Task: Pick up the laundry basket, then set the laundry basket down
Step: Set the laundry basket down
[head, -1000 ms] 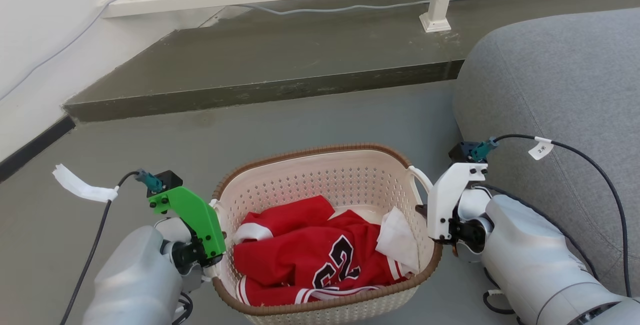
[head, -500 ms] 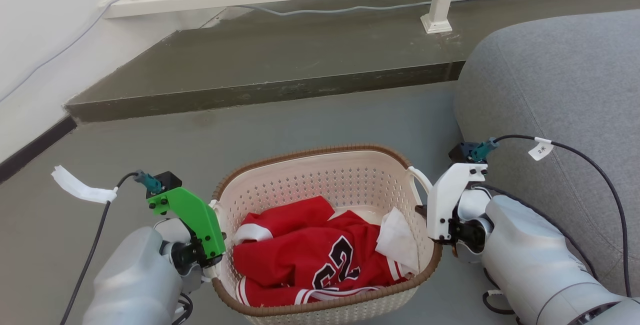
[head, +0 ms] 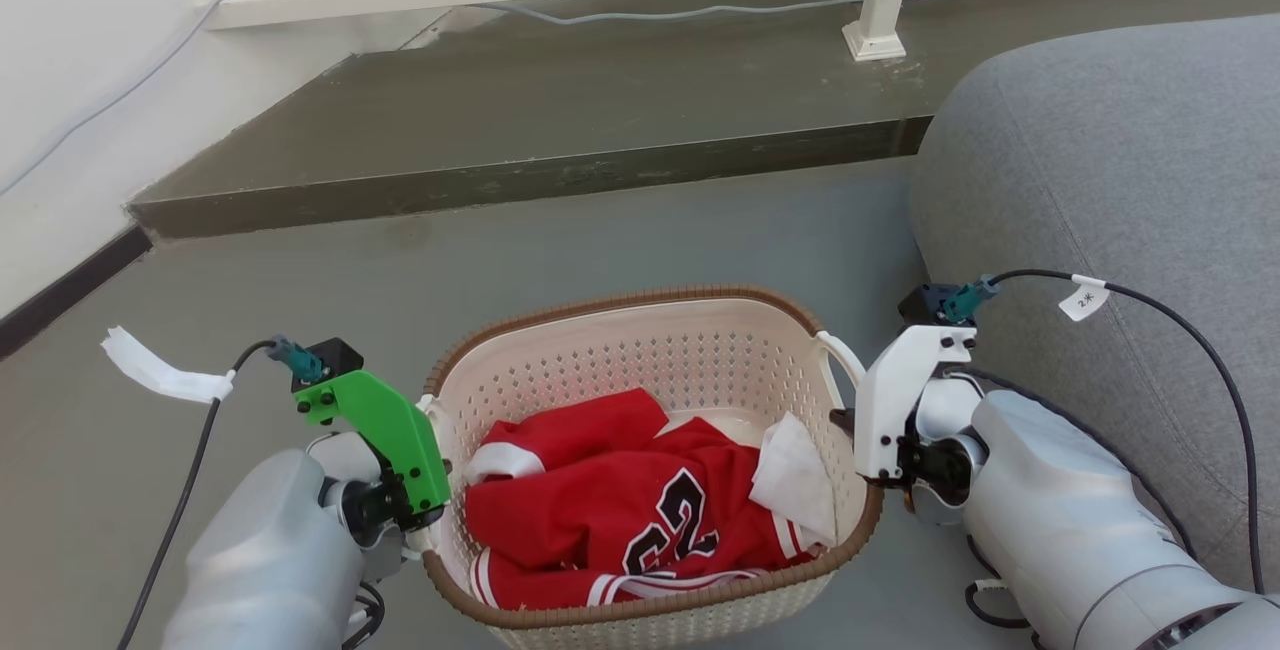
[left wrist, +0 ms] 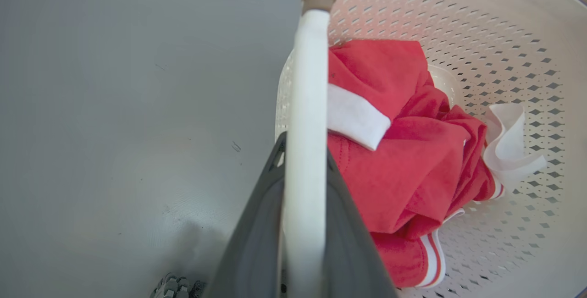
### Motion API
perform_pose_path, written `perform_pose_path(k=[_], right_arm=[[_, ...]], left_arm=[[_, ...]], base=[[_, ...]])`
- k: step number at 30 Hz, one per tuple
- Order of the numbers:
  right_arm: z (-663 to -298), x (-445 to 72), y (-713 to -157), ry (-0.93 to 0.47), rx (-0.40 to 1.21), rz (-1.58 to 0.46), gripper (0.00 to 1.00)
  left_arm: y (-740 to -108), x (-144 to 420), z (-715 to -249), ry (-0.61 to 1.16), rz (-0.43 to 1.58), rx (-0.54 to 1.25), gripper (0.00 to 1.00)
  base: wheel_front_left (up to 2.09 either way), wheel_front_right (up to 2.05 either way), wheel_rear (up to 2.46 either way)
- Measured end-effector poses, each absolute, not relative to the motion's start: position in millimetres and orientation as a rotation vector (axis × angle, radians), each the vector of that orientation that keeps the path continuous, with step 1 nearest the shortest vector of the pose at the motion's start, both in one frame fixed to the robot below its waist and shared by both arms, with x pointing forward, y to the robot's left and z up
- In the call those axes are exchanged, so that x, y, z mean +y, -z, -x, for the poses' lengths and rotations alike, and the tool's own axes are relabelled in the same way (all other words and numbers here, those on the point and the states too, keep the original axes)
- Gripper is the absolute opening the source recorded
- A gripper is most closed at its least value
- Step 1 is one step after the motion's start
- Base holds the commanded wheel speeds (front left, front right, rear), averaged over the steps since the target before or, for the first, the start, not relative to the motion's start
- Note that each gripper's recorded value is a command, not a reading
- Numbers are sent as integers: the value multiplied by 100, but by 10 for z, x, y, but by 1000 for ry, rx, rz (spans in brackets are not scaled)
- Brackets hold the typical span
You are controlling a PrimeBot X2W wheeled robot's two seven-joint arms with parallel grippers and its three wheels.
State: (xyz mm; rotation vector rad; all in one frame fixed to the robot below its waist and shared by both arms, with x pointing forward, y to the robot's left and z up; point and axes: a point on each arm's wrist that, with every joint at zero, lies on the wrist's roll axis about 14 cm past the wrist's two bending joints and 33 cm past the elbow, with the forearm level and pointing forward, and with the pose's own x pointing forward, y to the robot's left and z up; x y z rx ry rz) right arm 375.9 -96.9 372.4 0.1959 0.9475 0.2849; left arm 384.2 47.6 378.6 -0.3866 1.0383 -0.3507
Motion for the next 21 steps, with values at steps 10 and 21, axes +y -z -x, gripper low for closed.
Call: perform_pose_path(k=[10,21], right_arm=[[-3851,-981,-3676,-283,935,-205,0],[-4167,-1061,-3556,-268,902,-203,0]], left_arm=[[-3755,472,-3965,360,376,1005,0],[-3685,408,-4327,374,360,936,0]], base=[[0,0,0],[0,0,0]])
